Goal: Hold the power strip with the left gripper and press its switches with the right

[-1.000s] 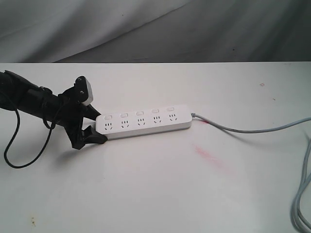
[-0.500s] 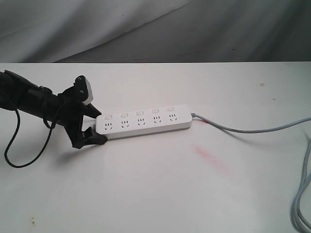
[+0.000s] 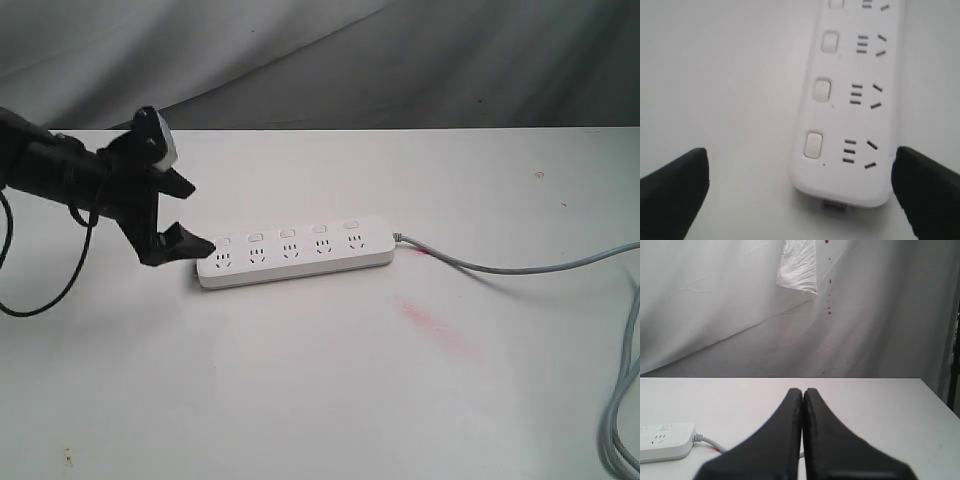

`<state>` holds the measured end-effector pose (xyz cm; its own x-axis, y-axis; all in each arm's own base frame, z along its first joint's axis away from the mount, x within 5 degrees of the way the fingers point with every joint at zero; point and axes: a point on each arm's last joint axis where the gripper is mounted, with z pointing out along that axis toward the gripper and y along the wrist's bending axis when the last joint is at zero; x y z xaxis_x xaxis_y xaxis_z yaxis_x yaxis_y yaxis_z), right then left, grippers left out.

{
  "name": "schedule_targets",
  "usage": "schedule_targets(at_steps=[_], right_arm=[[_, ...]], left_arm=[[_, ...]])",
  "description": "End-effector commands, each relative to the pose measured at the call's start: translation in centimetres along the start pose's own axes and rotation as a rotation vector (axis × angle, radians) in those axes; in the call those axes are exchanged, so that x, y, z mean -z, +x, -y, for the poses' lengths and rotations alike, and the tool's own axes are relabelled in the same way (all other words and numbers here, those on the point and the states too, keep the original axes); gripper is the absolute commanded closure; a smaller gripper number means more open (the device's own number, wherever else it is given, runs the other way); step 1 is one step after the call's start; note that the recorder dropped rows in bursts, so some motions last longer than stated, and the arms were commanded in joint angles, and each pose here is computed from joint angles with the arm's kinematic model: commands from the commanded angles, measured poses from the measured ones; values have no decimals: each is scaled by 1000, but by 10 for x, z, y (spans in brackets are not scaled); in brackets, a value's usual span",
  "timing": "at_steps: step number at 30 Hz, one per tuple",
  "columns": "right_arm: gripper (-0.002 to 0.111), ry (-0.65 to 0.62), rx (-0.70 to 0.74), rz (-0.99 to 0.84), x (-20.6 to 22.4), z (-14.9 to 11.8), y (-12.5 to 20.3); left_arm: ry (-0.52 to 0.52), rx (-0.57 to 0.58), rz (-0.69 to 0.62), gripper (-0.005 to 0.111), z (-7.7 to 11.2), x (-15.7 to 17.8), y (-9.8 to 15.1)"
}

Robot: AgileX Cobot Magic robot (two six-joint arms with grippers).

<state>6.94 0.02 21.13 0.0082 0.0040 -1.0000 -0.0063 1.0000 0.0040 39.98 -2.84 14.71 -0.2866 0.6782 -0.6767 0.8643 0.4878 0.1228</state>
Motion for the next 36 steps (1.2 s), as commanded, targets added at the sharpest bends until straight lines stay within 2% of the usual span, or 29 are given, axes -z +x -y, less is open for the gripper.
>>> schedule_targets(at_steps=[1,4,8,10,14,20,24,31,36], right_arm=[[108,9,1,9,0,1,0],[108,9,1,9,0,1,0],[108,9,1,9,0,1,0],[108,9,1,9,0,1,0],[108,9,1,9,0,1,0],[108,9,1,9,0,1,0],[108,9,1,9,0,1,0],[108,9,1,9,0,1,0],[108,9,1,9,0,1,0]], left_arm=[[-59,33,14,15,2,39,-29],[-73,31,-19,15,7,62,-40],[-147,157,-83,18,15,98,-54],[-155,170,-118,22,23,115,-59],[-164,159,-126,45,41,149,-74],[-151,240,-76,86,75,194,-95],[-118,220,-37,107,96,215,-106],[-67,311,173,107,114,233,-128],[-63,319,205,107,116,235,-132]])
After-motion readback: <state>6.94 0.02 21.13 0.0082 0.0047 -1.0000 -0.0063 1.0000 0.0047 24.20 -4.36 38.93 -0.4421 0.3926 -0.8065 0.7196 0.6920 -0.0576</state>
